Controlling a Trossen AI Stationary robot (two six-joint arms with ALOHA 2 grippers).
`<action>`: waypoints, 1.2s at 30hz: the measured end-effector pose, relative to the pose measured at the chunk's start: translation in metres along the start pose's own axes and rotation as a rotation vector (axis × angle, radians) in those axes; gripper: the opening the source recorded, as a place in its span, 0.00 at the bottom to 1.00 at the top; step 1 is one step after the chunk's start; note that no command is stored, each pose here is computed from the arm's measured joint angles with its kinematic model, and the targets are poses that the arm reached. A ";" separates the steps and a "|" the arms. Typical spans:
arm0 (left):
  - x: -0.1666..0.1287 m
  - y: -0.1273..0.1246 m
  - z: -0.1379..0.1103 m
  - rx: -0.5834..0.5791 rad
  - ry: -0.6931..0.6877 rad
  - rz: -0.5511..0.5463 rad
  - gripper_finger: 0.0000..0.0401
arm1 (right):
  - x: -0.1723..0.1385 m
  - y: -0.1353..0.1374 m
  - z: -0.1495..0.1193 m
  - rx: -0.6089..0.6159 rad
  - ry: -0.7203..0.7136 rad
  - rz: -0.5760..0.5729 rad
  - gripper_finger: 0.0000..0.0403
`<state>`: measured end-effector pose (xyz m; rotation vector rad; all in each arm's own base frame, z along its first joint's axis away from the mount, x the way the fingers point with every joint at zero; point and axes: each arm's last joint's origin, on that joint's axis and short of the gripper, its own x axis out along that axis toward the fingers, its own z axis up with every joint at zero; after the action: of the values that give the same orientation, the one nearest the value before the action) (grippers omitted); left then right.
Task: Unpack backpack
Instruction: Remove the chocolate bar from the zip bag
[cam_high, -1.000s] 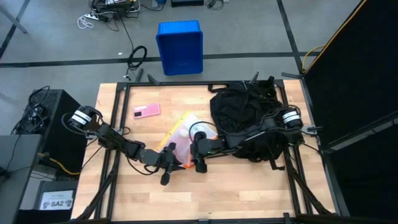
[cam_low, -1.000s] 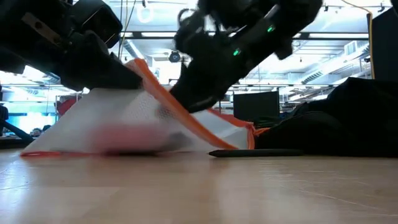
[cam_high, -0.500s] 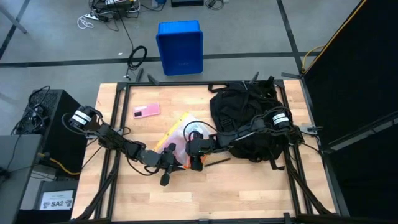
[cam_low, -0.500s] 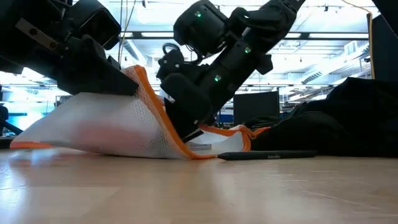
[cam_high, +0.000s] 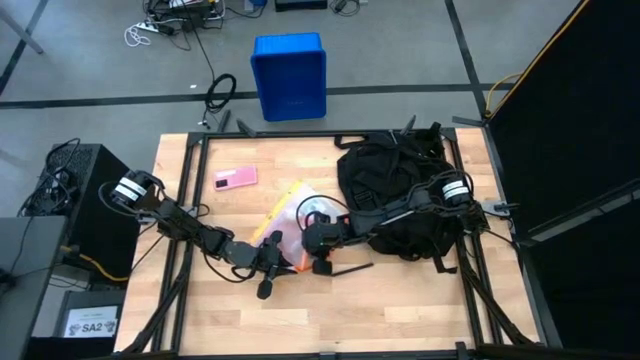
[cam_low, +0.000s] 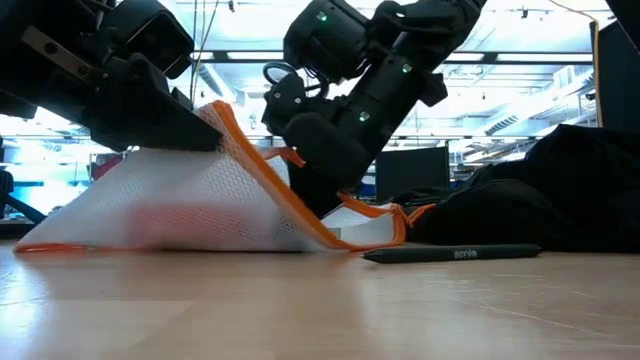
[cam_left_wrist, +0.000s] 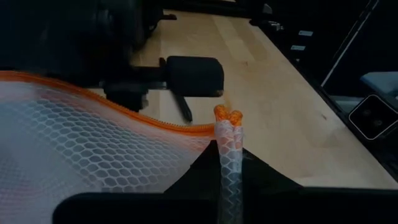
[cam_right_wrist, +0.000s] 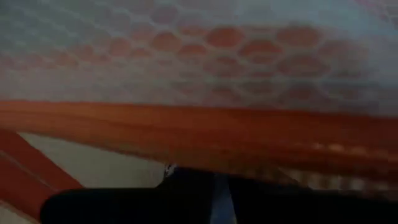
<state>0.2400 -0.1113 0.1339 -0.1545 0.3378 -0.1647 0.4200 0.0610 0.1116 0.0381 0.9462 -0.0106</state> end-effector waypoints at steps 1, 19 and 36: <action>0.000 0.000 0.000 0.001 0.002 0.000 0.00 | -0.005 0.000 0.001 0.002 0.006 -0.008 0.01; 0.000 -0.001 -0.002 -0.013 0.022 -0.010 0.00 | -0.083 0.040 0.006 -0.070 0.006 -0.168 0.00; -0.001 -0.001 -0.003 -0.019 0.026 -0.007 0.00 | -0.027 0.009 0.000 0.139 0.062 -0.055 0.56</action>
<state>0.2384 -0.1126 0.1316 -0.1727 0.3649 -0.1709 0.4043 0.0698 0.1332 0.1412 1.0074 -0.1268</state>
